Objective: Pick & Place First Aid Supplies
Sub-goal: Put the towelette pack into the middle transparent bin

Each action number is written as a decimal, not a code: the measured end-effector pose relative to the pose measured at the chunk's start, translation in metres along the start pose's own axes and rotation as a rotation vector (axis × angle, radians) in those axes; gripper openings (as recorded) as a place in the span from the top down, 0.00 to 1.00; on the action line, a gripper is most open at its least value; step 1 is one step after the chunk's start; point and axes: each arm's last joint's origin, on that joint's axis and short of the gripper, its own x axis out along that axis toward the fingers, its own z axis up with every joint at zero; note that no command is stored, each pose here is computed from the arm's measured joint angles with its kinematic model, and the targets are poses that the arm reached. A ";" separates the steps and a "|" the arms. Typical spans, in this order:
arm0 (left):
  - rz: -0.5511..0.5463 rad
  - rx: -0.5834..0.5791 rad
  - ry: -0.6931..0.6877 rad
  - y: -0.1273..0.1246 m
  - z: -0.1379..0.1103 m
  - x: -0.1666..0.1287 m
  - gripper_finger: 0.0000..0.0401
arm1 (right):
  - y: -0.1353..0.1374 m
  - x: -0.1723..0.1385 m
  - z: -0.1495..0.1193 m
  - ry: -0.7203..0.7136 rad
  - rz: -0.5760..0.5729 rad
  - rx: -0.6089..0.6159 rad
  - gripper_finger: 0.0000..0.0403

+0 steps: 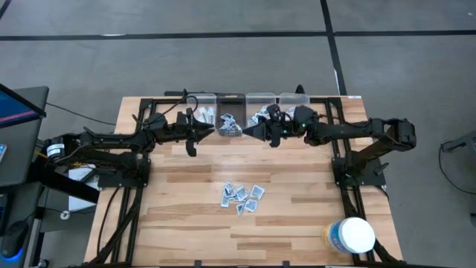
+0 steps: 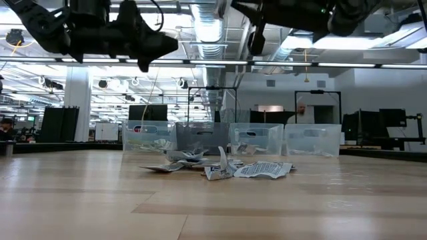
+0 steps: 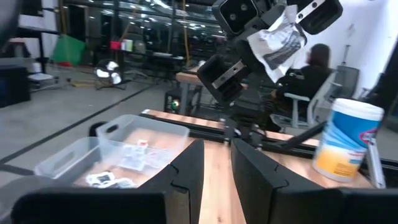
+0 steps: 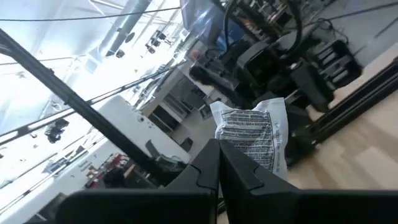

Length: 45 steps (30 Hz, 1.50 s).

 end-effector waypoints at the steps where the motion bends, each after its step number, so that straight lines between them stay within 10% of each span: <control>1: 0.008 0.001 0.000 0.002 0.000 0.000 0.80 | -0.003 -0.002 0.004 -0.002 -0.003 -0.004 1.00; 10: 0.150 0.005 0.019 0.016 -0.003 -0.003 0.80 | -0.046 -0.028 0.041 -0.034 -0.183 -0.107 1.00; 22: 0.337 -0.021 0.160 0.046 -0.034 0.003 0.80 | -0.108 -0.081 0.058 0.156 -0.717 -0.398 1.00; 37: 0.346 -0.028 0.156 0.048 -0.036 0.004 0.80 | -0.107 -0.080 0.050 0.276 -0.689 -0.516 0.80; 45: 0.064 -0.178 0.184 0.034 -0.037 0.007 0.80 | -0.072 -0.041 0.005 0.419 -0.472 -0.595 0.77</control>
